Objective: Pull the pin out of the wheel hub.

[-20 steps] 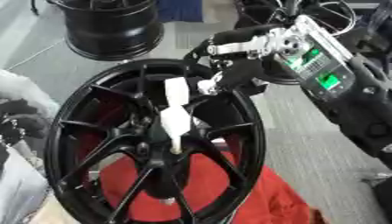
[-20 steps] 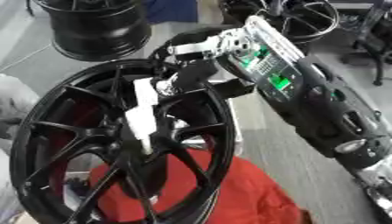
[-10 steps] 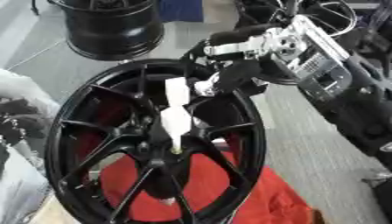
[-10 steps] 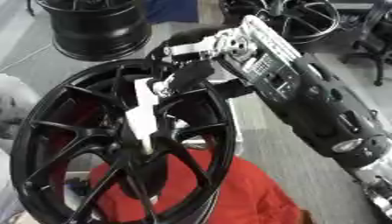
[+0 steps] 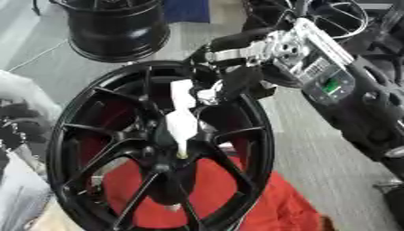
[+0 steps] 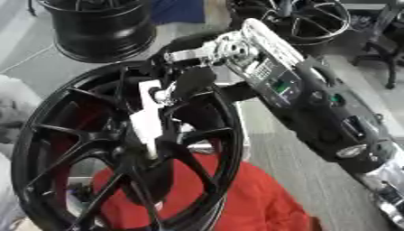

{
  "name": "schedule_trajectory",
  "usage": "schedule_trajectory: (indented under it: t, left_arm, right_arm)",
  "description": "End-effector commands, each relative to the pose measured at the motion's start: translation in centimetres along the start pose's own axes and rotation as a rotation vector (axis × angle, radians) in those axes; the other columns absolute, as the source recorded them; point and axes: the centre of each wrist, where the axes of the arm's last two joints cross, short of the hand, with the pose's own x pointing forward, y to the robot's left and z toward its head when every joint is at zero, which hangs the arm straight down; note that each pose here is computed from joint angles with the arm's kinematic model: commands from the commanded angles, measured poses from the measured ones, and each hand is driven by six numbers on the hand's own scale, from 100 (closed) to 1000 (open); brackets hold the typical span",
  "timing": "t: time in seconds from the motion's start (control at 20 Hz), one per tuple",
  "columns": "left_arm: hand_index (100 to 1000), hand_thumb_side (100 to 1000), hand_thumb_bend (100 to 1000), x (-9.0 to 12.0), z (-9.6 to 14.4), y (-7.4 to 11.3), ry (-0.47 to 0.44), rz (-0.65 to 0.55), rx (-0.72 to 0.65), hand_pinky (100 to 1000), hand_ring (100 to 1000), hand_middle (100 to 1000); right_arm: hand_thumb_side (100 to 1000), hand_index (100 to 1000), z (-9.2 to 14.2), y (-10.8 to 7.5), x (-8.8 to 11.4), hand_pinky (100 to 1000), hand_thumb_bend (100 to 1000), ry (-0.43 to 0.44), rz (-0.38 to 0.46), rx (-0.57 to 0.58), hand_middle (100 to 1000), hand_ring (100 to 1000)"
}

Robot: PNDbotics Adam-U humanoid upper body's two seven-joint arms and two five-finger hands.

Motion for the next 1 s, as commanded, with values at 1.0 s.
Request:
schedule_trajectory:
  t: [1.0]
  left_arm:
    - [781,873,100,0.9,-0.7,0.0,-0.035,-0.01,-0.022,577,601,669]
  right_arm:
    - [759,969,-1.2,0.0,-0.7,458,100,0.039,0.017,0.016,861,465]
